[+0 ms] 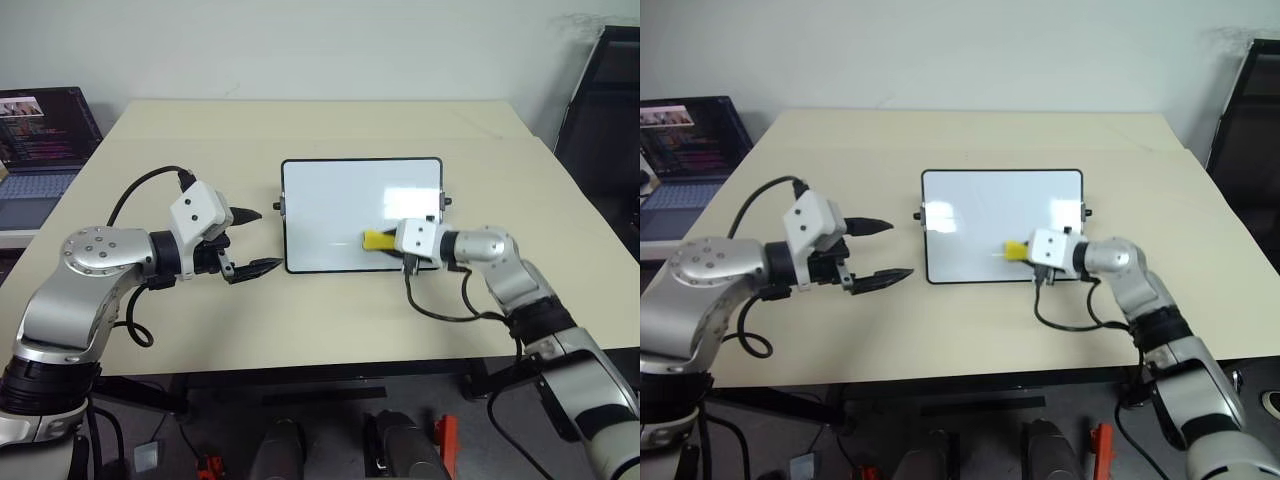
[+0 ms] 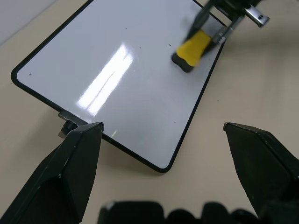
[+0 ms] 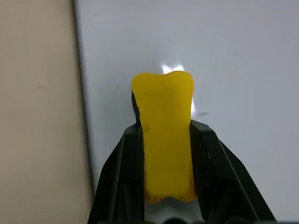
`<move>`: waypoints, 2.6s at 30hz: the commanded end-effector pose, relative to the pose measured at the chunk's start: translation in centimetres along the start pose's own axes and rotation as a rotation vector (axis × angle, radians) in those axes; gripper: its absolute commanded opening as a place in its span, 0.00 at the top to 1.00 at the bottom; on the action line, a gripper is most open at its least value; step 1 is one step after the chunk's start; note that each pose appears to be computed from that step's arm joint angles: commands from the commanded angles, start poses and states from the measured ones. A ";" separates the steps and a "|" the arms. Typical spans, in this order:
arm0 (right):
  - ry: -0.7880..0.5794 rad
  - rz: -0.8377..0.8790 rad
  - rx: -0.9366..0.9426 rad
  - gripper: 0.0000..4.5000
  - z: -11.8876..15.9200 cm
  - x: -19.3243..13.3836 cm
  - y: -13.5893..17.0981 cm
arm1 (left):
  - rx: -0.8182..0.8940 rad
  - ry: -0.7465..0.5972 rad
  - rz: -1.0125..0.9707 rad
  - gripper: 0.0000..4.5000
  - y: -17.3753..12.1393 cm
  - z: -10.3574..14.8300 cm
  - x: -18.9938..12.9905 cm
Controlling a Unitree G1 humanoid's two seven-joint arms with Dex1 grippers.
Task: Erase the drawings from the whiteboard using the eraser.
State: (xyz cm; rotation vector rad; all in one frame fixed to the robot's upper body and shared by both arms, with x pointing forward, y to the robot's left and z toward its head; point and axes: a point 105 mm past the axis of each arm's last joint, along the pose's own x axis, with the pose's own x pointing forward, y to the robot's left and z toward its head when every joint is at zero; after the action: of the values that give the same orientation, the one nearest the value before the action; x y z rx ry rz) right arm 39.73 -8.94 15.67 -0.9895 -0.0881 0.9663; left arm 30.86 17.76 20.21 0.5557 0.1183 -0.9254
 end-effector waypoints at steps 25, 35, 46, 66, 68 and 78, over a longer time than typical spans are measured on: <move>0.149 0.219 0.195 0.78 -5.2 -1.2 5.3 | 0.062 -0.029 0.020 0.00 0.6 1.7 -0.3; 0.118 0.216 0.215 0.78 -3.9 -1.8 5.2 | 0.067 -0.038 0.016 0.00 0.6 2.0 -0.2; -0.241 -0.165 0.399 0.78 3.9 -11.6 -6.9 | 0.015 -0.133 -0.064 0.00 -0.9 3.5 0.8; 0.513 -0.587 0.888 0.78 -16.9 -20.2 -3.3 | 0.114 -0.277 -0.362 0.00 -9.2 7.3 15.6; 0.561 -0.612 0.922 0.78 -18.0 -20.6 -2.7 | 0.117 -0.290 -0.369 0.00 -9.5 7.5 15.5; 0.584 -0.642 0.988 0.62 -19.5 -20.6 -1.9 | 0.113 -0.290 -0.378 0.00 -9.6 7.3 15.2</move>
State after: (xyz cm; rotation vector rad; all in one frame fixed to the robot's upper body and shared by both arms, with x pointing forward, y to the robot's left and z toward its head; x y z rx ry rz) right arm 37.41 -36.62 11.48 -0.2117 0.5384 0.0599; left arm 31.95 -1.37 16.04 0.5019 -0.0221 -1.3775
